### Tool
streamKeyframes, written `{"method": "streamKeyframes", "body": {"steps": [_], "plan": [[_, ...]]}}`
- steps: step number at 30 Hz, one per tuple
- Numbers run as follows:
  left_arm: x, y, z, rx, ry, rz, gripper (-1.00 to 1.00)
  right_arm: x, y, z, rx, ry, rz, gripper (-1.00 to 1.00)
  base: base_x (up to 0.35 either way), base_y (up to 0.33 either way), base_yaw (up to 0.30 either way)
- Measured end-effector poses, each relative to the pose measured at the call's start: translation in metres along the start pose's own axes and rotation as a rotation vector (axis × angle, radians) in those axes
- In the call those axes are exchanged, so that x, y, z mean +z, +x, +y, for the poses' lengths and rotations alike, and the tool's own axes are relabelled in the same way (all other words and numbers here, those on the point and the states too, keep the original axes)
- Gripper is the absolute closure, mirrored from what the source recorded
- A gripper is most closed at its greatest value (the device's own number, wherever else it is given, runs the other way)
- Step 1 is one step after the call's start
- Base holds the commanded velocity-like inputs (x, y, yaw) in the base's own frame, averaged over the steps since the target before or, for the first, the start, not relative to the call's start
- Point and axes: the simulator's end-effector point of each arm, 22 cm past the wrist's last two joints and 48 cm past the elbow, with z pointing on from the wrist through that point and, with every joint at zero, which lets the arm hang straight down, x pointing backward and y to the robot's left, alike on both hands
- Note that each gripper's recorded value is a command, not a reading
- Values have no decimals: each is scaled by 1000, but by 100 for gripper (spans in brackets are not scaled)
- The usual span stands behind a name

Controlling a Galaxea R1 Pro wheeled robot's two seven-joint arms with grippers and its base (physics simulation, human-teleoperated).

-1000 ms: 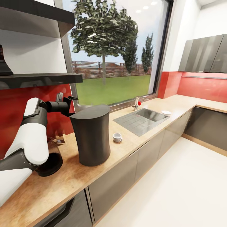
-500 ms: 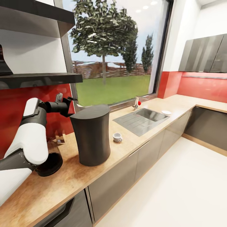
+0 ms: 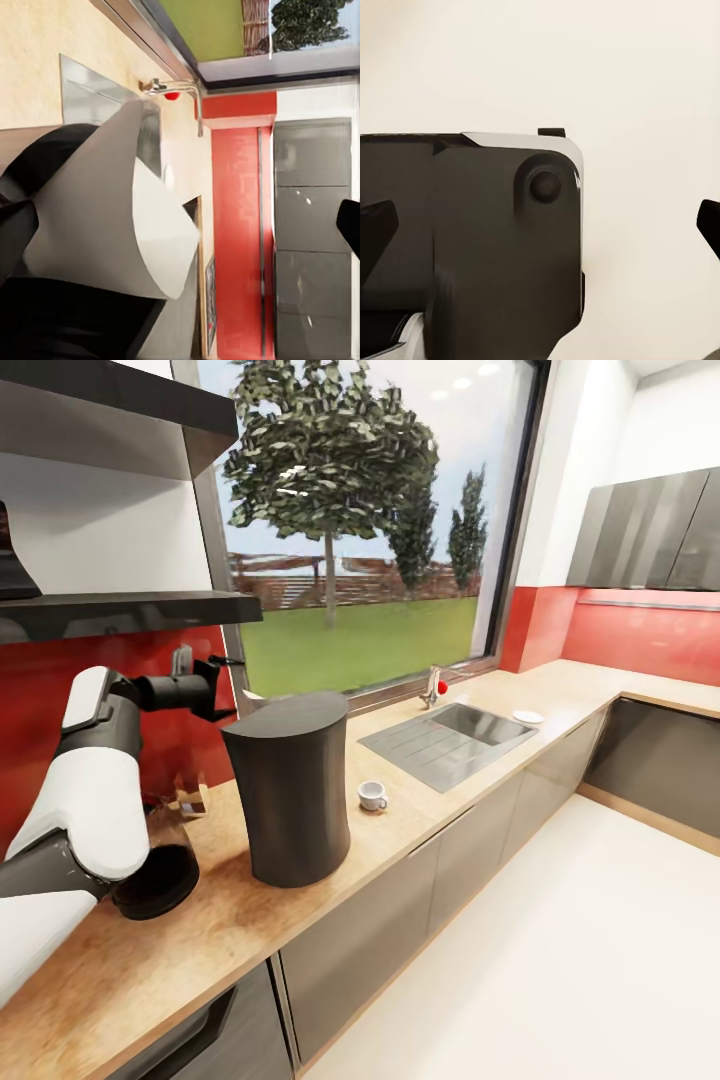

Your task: Set up a coffee station on the kitchen countertop: keep the coffee maker on the countertop, move the bottle of coffee from the kitchen shelf to the counter next to the coffee maker, place a paper coffee filter on top of the coffee maker, put the saucer next to the coffee maker with the coffee cup on the saucer, and place the electric kettle next to the coffee maker.

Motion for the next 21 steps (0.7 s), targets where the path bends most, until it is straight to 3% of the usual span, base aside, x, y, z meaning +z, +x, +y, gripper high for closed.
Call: {"method": "streamKeyframes", "body": {"steps": [10, 17, 21], "plan": [[-6, -2, -10, -19, 54, 20, -100, 0, 0, 0, 0, 0, 0, -100, 0, 0, 7], [-7, 0, -11, -13, 57, 29, -100, 0, 0, 0, 0, 0, 0, -100, -10, 0, 215], [-6, 0, -10, -12, 56, 29, -100, 0, 0, 0, 0, 0, 1, -100, -240, 0, 274]]}}
